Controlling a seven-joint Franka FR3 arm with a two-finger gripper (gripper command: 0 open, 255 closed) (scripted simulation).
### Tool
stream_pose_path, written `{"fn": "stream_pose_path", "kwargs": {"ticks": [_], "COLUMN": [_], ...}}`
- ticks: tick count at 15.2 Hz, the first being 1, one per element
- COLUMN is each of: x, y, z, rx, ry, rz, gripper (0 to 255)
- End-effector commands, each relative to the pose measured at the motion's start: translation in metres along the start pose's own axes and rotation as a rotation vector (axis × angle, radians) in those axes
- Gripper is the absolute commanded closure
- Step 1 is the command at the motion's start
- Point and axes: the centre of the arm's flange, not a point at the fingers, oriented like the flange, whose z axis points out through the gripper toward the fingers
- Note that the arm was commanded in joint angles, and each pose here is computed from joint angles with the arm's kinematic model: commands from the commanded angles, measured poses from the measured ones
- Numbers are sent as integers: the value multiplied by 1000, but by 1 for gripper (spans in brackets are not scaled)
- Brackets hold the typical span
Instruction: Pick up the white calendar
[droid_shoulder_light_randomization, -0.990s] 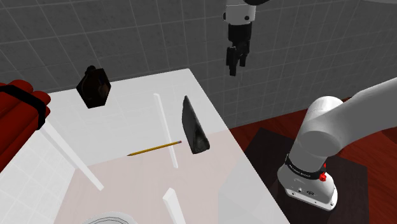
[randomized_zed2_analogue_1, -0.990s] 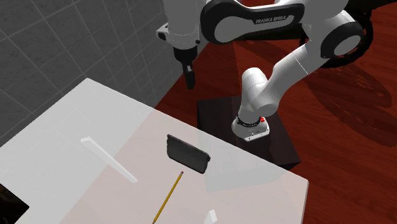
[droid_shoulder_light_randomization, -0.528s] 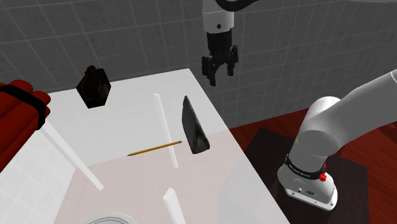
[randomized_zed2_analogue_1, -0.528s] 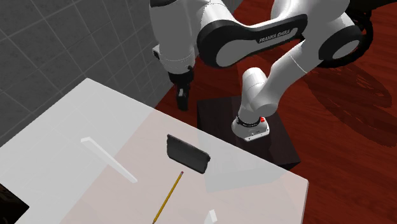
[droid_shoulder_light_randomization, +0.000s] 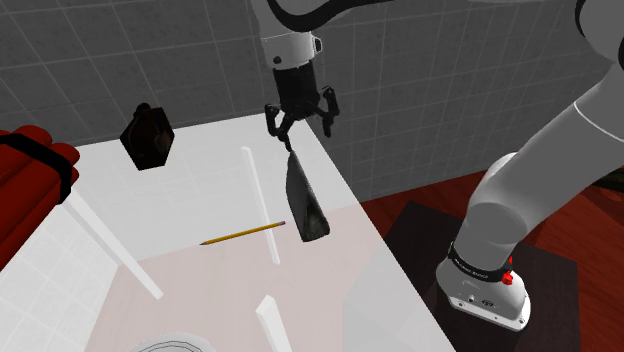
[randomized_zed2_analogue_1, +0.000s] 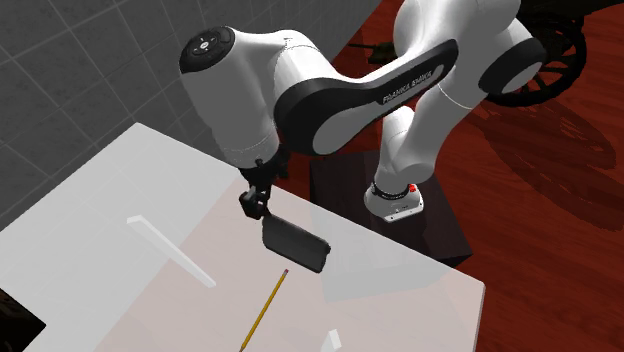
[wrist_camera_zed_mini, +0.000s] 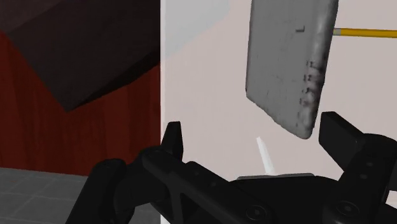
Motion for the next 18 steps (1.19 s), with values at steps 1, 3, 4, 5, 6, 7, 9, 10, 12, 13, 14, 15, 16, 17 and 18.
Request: {"fn": "stream_pose_path", "kwargs": {"ticks": [1, 3, 4, 5, 6, 7, 9, 10, 12, 13, 14, 15, 16, 17, 18], "x": [6, 10, 11, 11, 12, 12, 13, 14, 14, 14, 14, 14, 14, 14, 14], "y": [-28, -41, -42, -42, -43, -43, -44, -45, -45, -44, -44, -44, -44, -44, -44], "z": [1, 2, 7, 12, 18, 23, 33, 42, 42, 42, 42, 42, 42, 42, 42], "rx": [-3, -5, -5, -5, -5, -5, -5, -5, -5, -5, -5, -5, -5, -5, -5], "ry": [-14, -21, -21, -21, -21, -21, -21, -21, -21, -21, -21, -21, -21, -21, -21], "rz": [90, 133, 133, 133, 133, 133, 133, 133, 133, 133, 133, 133, 133, 133, 133], "gripper": [0, 0, 0, 0, 0, 0, 0, 0, 0, 255, 255, 255, 255, 255, 255]}}
